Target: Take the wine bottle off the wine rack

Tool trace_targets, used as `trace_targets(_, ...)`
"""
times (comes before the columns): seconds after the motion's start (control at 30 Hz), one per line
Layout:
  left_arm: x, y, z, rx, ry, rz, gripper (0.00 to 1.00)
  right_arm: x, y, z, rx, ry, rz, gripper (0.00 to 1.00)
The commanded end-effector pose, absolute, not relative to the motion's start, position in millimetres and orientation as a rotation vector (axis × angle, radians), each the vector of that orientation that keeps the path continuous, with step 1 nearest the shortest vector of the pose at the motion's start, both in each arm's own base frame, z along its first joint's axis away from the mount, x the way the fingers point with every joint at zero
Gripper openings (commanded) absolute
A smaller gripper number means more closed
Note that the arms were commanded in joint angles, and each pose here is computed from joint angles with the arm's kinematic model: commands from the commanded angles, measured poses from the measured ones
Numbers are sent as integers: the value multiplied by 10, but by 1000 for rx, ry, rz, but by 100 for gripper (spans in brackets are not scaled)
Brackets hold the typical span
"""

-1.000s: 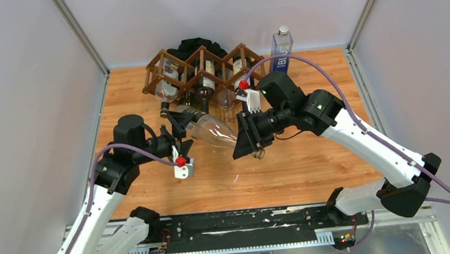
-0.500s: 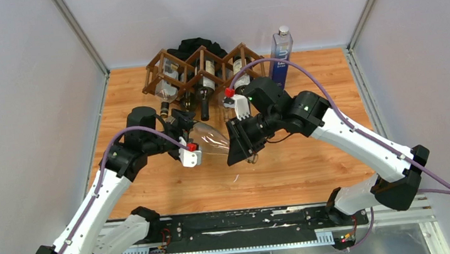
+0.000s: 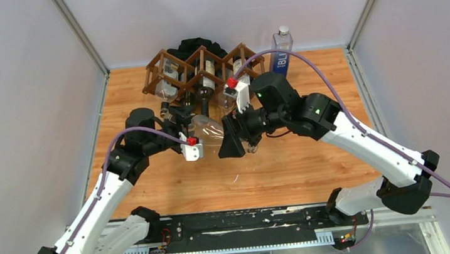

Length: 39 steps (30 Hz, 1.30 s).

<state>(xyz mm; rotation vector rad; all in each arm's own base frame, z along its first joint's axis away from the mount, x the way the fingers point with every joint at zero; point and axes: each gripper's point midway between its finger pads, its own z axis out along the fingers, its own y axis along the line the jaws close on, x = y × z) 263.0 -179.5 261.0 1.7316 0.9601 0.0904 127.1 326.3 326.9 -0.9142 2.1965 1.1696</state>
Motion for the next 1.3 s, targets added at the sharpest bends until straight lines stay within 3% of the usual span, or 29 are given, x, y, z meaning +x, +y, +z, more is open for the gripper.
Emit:
trace_targets(0.0,2783,-1837,3453,1448,811,216,0,1408,3278,3522,-900,2049,1125,88)
trace_targets(0.5,2640,-1700,4364,1074,824,104,0,1777,2931,4571,-655,1675,1000,94)
trace_targets(0.7,2499,-1816,4383,1029,894,-110,0,1735,2902,5050,-563,1457,1102,94)
trace_targets(1.0,2267,-2144,4056,1131,1158,-528,0,1885,3159,5224,-564,1362,1132,79)
trace_targets(1.27,2154,-2182,3817,1166,1238,-623,0,2058,3371,5182,-575,1342,1111,70)
